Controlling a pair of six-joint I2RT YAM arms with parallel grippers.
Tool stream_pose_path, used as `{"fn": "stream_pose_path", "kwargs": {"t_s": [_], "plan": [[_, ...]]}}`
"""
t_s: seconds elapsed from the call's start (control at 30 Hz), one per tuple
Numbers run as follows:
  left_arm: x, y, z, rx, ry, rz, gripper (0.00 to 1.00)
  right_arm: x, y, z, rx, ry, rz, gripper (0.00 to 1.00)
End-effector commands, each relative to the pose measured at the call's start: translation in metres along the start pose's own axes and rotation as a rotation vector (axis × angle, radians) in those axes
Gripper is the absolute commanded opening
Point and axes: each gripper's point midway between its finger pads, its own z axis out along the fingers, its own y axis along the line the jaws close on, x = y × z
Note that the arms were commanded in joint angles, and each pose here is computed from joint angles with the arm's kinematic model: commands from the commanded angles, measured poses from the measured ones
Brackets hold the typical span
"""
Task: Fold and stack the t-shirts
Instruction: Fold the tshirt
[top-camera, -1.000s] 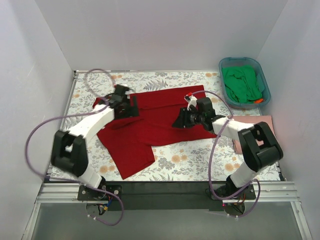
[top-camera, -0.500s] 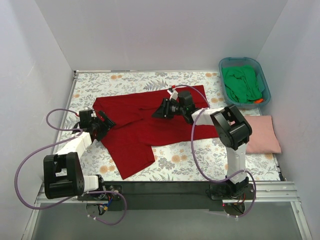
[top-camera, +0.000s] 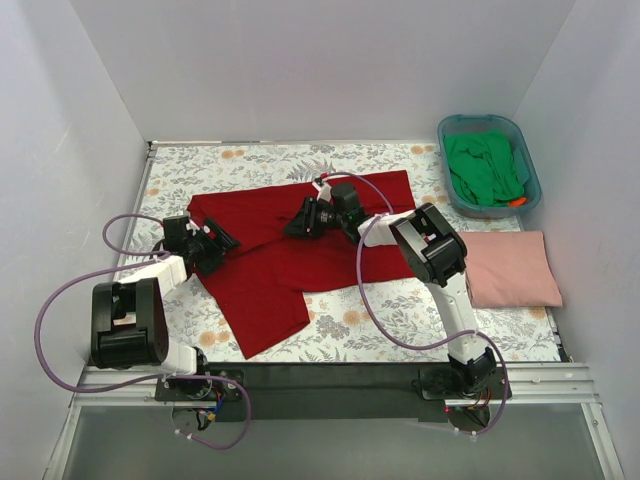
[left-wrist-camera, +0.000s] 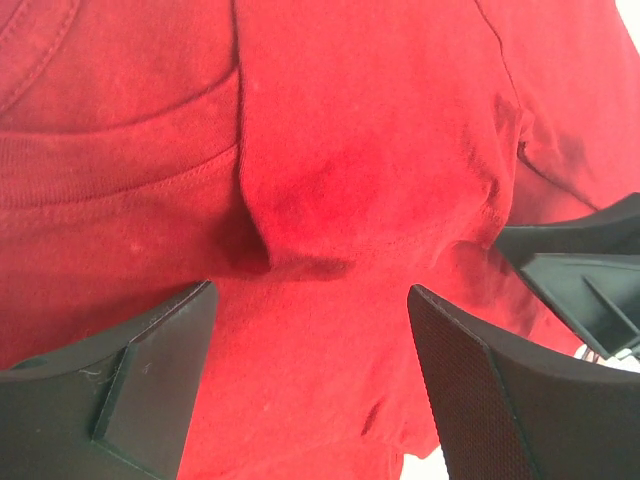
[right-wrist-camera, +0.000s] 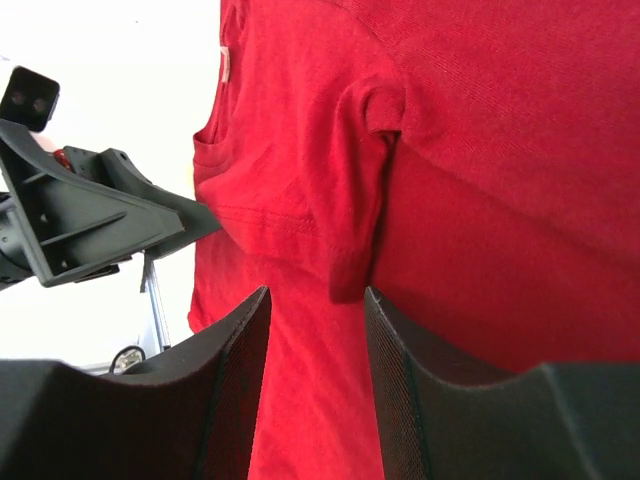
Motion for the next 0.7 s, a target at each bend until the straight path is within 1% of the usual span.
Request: {"fn": "stream_pose_path", "kwargs": {"t_s": [0.0, 0.23, 0.4, 0.53, 0.67], "plan": [[-0.018, -0.019, 0.000, 0.057, -0.031, 0.039, 0.76, -0.015, 0.018, 0.011, -0.050, -0.034, -0.024, 0.49], [-0.022, -0.018, 0.005, 0.046, -0.031, 0.059, 0.75, -0.004, 0.009, 0.021, -0.043, -0.011, -0.001, 0.47], [-0.022, -0.016, 0.007, 0.041, -0.027, 0.081, 0.75, 0.001, -0.001, 0.019, -0.009, -0.017, 0.012, 0.45], [-0.023, -0.014, 0.008, 0.027, -0.036, 0.098, 0.75, -0.004, -0.003, 0.010, 0.037, -0.066, -0.009, 0.45], [-0.019, -0.014, 0.011, 0.031, -0.018, 0.107, 0.75, -0.004, -0.007, 0.011, 0.044, -0.068, -0.007, 0.45]]}}
